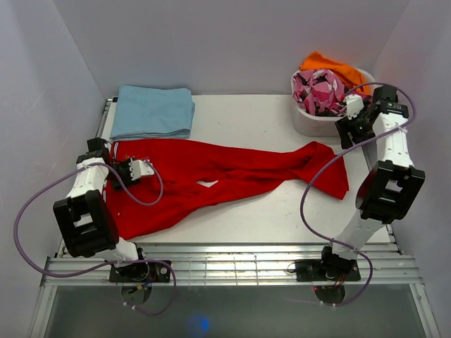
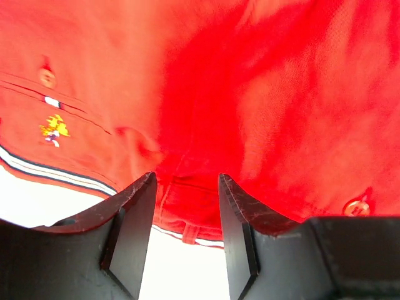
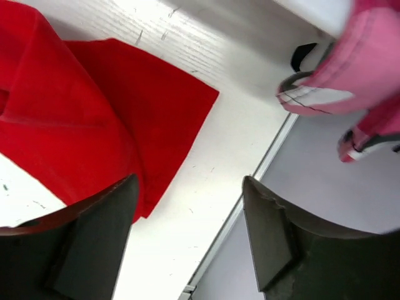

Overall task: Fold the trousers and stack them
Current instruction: Flatten the trousers out

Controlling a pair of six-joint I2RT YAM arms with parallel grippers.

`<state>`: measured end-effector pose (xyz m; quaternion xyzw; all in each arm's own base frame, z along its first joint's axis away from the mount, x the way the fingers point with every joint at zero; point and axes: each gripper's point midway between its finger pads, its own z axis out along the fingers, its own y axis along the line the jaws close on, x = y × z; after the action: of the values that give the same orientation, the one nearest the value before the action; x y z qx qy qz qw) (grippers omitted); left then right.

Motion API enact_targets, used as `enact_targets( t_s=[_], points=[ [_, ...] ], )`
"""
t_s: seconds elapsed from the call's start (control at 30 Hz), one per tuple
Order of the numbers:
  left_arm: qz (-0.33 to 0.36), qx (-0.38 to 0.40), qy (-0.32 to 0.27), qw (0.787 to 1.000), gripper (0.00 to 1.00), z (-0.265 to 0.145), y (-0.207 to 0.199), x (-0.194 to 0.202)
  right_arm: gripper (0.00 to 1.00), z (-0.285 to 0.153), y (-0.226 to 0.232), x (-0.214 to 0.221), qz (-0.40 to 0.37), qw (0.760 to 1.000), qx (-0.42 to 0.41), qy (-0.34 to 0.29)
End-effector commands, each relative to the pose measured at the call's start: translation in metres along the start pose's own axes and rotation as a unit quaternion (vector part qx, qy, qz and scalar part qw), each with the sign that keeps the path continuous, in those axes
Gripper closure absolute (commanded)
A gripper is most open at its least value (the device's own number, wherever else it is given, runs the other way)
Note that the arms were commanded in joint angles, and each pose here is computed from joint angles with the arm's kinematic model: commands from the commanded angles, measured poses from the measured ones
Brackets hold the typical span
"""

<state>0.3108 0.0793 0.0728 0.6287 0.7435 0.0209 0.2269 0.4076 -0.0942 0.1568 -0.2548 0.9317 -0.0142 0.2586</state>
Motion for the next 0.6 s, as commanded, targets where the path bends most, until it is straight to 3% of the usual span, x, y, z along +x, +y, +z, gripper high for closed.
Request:
enact_targets(
  t_s=[0.0,0.1,0.3,0.4,0.47,0.53,0.57],
  points=[
    [-0.035,-0.027,-0.07,0.997,0.45,-0.018,0.008,-0.033,0.22,-0.05,0.02,-0.013,-0.01,0.999,-0.031,-0.04],
    [-0.076,-0.028,-0.104,0.991,0.44,-0.024,0.009,-0.048,0.18,-0.042,0.071,0.029,0.008,0.994,-0.108,0.005],
    [-0.165,-0.026,-0.155,0.974,0.44,-0.031,0.015,-0.068,0.02,0.005,0.099,0.088,0.003,0.995,-0.098,0.025],
    [-0.208,-0.021,-0.18,0.961,0.43,-0.037,0.015,-0.08,0.05,0.016,0.101,0.091,-0.019,0.996,-0.085,0.001],
    [-0.235,-0.011,-0.227,0.945,0.42,-0.045,0.012,-0.099,0.07,0.025,0.096,0.087,-0.07,0.995,-0.032,-0.061],
    [-0.267,-0.001,-0.24,0.934,0.41,-0.041,0.011,-0.103,0.03,0.042,0.078,0.086,-0.104,0.991,0.037,-0.074],
    [-0.273,0.002,-0.234,0.933,0.42,-0.036,0.01,-0.099,0.29,0.046,0.063,0.085,-0.099,0.991,0.07,-0.065]
  ],
)
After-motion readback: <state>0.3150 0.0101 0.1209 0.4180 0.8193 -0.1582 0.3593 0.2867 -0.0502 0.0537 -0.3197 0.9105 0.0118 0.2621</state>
